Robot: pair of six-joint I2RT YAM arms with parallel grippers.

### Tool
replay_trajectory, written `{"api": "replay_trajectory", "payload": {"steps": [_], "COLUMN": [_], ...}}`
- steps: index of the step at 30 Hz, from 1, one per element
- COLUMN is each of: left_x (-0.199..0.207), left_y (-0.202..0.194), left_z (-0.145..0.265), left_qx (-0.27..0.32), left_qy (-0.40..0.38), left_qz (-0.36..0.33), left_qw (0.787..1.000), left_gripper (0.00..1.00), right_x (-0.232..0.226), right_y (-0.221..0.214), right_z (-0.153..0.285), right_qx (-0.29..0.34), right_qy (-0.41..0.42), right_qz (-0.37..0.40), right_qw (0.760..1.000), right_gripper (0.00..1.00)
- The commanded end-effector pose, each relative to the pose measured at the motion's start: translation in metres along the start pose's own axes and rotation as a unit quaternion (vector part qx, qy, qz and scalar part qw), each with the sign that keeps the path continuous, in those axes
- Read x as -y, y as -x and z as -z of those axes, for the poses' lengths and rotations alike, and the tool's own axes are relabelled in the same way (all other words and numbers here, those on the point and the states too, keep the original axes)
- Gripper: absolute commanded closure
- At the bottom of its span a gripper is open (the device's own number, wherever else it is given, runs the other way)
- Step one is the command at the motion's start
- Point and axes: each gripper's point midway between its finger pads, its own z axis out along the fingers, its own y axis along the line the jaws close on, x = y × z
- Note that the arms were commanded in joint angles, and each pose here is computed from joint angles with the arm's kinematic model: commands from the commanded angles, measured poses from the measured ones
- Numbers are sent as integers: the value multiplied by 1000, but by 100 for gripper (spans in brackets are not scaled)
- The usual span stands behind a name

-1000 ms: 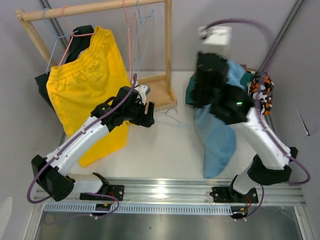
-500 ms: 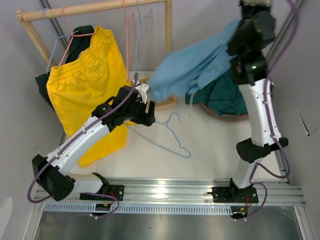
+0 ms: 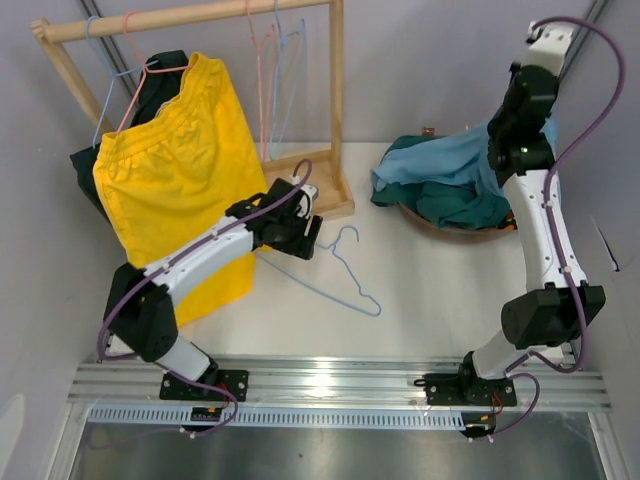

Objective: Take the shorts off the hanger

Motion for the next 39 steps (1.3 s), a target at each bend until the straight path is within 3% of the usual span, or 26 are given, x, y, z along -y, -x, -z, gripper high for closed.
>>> {"api": "replay_trajectory", "payload": {"steps": [1,5,7,8,9,10,15,21,39], "left_x": [-15,-28,-30,-30,-30,-28,-21,-25,-26], "left_y": [14,28,38,43,44,48,60,37,15], "left_z": [-18,-39,-42,-44,-51,-52,-69,-102,-146], "left_qx": [-1,-14,-10,-10,-12,-11,-17,-74,-127], "left_qy": [50,89,96,92,85,75,36,14,-54], "left_qz": [-13,-50,-72,-98,-103,-116,-148,-177,-167], "left_qw": [999,995,993,991,991,990,988,981,976], "left_gripper": [26,29,33,35,35,35,35,37,38], "right_x": [-1,-15,-28,-30,-29,-30,-33,-27,-33], "right_y": [-13,-61,-94,-102,-101,-108,-142,-158,-161], "right_z": [17,40,52,58,65,70,94,112,125], "right_qx": [0,-56,-92,-101,-100,-106,-140,-158,-168], "right_qy": [36,87,114,124,134,141,163,174,198], "right_qz": [-98,-119,-124,-128,-136,-138,-147,-142,-169], "right_qw": [995,988,981,979,977,974,966,962,951], "right_gripper": [100,98,67,44,12,1,1,1,1]}}
